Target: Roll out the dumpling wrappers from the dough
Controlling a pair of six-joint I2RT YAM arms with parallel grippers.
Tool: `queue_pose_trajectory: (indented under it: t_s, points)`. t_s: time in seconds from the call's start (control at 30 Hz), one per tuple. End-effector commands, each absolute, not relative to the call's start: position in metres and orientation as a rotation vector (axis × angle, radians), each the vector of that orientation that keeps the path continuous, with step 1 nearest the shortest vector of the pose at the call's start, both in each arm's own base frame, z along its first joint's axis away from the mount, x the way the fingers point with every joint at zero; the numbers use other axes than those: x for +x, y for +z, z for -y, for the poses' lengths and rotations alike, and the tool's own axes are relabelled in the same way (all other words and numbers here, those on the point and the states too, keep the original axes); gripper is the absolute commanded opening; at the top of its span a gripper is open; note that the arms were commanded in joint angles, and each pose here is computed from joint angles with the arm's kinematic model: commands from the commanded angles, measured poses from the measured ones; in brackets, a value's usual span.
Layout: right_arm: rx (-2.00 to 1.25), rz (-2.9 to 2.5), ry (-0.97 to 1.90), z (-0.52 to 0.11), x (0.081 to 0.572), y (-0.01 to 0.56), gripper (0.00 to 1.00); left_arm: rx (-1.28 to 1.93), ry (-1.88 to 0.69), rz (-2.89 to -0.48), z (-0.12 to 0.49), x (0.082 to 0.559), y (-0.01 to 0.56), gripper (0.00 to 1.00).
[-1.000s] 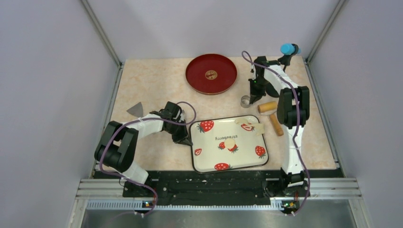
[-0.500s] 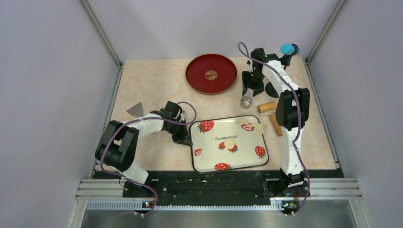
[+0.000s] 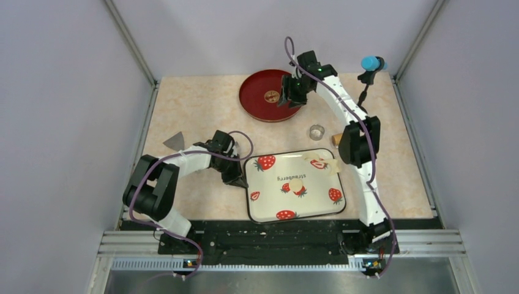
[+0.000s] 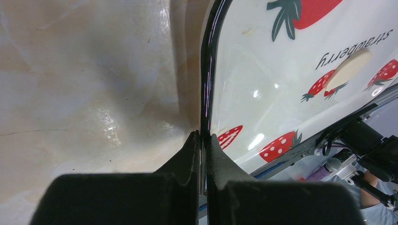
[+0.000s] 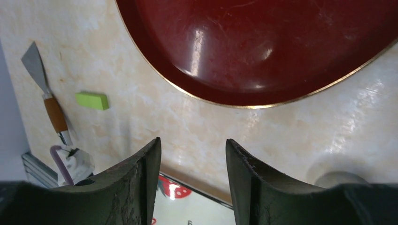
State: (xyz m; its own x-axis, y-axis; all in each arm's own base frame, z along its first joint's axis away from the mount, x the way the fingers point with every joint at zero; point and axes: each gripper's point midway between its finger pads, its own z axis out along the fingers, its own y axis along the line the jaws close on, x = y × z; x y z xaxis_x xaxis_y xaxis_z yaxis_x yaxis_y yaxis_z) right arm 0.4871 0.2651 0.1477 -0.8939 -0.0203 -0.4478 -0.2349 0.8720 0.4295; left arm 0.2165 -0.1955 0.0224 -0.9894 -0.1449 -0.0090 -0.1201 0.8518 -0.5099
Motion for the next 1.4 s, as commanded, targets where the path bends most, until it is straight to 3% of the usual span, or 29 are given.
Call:
queue_pose_trajectory:
  t_s: [0.0,0.3,0.37,0.6,0.9,1.37]
  points:
    - [-0.046,-2.463,0.876,-0.290,0.526,0.161,0.49,-0.200,-0.602,-3.011,0.171,0.217,-0.002,0.00]
    - [0.274,-2.497,0.945,-0.295,0.564,0.098,0.05,-0.205,-0.607,-3.018,0.172,0.217,-0.006,0.00]
    - [0.304,-2.529,0.911,-0.290,0.564,0.080,0.00,-0.208,-0.608,-3.019,0.172,0.217,-0.005,0.00]
    - [0.245,-2.709,0.856,-0.275,0.532,0.039,0.00,-0.219,-0.600,-3.007,0.172,0.220,-0.002,0.00]
    - [0.088,-2.899,0.905,-0.267,0.471,0.038,0.00,-0.294,-0.692,-2.970,0.185,0.231,0.005,0.00]
    - [-0.167,-3.035,0.746,-0.240,0.393,0.068,0.00,-0.361,-0.735,-2.954,0.194,0.245,0.005,0.00]
